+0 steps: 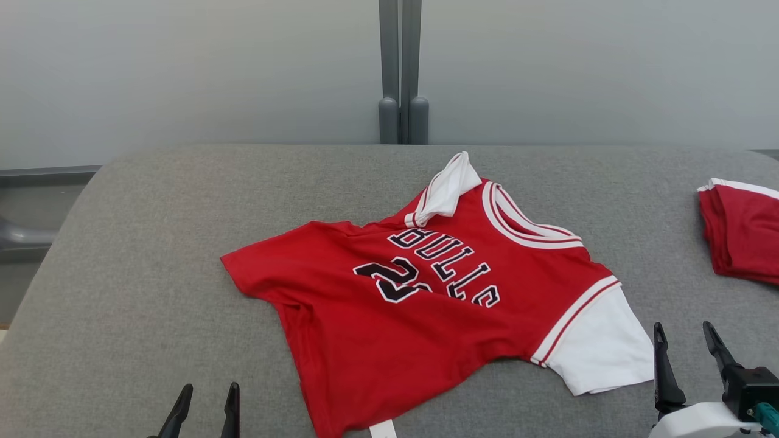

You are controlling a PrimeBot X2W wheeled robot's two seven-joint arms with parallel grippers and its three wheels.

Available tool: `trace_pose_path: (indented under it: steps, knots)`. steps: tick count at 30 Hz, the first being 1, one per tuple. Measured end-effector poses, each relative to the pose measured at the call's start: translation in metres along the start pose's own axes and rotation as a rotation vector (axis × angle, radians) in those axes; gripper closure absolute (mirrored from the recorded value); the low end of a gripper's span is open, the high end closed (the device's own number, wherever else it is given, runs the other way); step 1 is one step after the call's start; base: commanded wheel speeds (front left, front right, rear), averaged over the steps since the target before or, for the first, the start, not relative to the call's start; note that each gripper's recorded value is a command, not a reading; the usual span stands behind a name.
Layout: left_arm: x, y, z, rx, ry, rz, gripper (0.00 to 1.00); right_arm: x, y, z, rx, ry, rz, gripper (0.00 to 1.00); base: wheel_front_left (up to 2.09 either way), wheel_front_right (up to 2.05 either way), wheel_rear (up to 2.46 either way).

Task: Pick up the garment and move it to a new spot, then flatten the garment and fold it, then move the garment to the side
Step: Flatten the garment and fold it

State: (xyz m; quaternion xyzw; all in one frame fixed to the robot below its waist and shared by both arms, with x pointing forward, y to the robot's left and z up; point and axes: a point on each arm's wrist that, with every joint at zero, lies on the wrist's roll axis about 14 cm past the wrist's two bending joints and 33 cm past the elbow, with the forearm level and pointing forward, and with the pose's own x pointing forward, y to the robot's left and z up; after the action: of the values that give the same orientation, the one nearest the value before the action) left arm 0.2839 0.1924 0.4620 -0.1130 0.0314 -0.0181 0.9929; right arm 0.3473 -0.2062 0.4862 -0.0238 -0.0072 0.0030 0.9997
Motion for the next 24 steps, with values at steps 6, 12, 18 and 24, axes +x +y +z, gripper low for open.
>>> trace_pose_path:
  steps: [6,12,18,24]
  knots:
    - [0.009,-0.005,0.002,0.015,-0.012,-0.018,0.0,-0.005,-0.001,-0.005,0.012,0.015,-0.007,0.0,0.0,0.0,0.0]
    - [0.014,-0.028,-0.012,0.027,0.034,-0.092,0.0,0.001,-0.005,-0.012,-0.007,0.046,-0.015,0.0,0.0,0.0,0.0]
    - [0.015,-0.065,-0.053,-0.004,0.301,-0.191,0.0,0.027,-0.013,-0.045,-0.113,0.326,0.044,0.0,0.0,0.0,0.0]
    - [0.009,-0.083,-0.084,-0.048,0.513,-0.226,0.0,0.033,-0.006,-0.08,-0.128,0.59,0.102,0.0,0.0,0.0,0.0]
